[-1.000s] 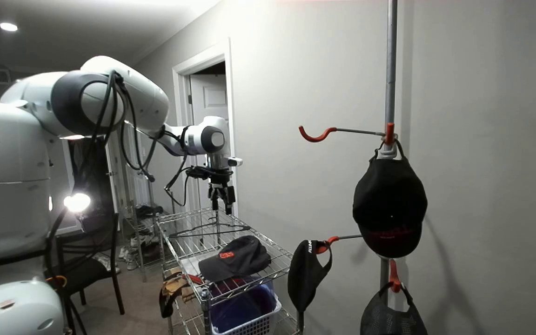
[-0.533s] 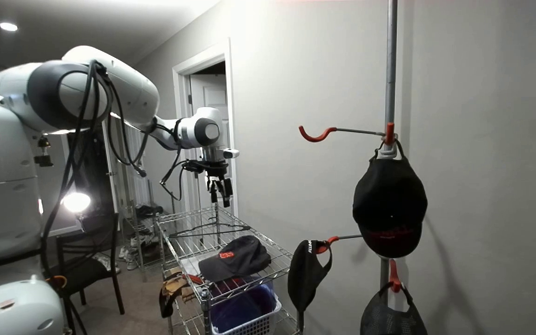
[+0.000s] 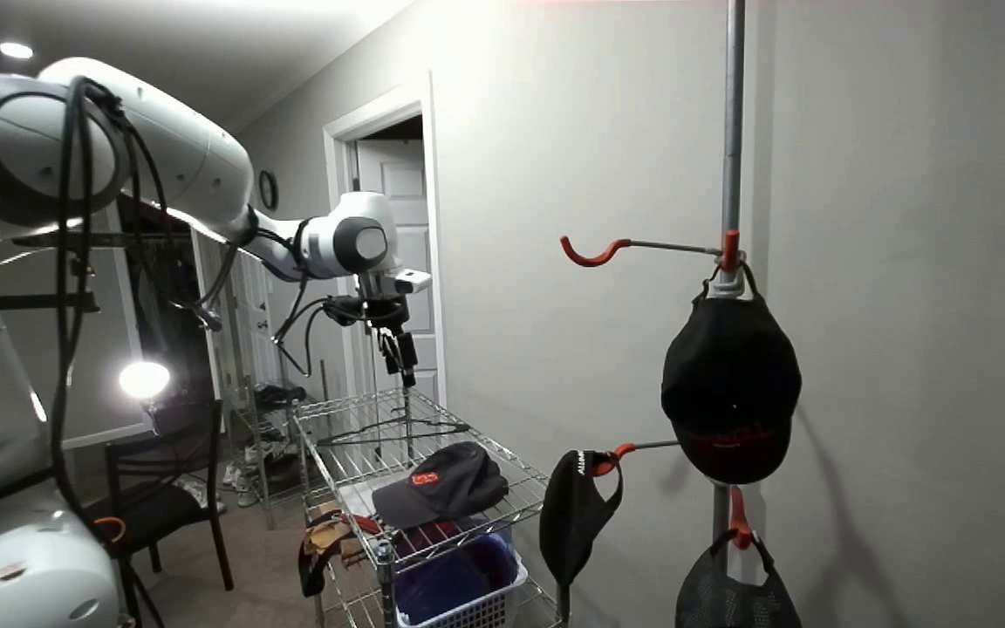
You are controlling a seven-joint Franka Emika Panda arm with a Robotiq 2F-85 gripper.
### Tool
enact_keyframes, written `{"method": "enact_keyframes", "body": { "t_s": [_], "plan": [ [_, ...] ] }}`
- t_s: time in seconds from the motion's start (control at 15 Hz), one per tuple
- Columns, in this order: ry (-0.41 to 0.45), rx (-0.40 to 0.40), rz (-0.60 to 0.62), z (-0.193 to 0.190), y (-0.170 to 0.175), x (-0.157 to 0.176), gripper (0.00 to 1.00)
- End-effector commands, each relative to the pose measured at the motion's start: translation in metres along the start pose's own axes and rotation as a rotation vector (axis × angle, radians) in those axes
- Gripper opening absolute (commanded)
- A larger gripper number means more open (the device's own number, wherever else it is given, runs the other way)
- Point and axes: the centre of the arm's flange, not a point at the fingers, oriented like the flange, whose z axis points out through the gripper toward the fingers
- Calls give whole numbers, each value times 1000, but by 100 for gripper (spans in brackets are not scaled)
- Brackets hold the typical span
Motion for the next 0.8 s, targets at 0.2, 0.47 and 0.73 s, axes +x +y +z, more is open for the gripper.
{"method": "enact_keyframes", "body": {
  "t_s": [0.2, 0.47, 0.73],
  "plan": [
    [56, 59, 151, -12, 50, -38, 100],
    [74, 70, 225, -19, 82, -43, 100],
    [135, 55, 357, -33, 133, -36, 100]
  ]
}}
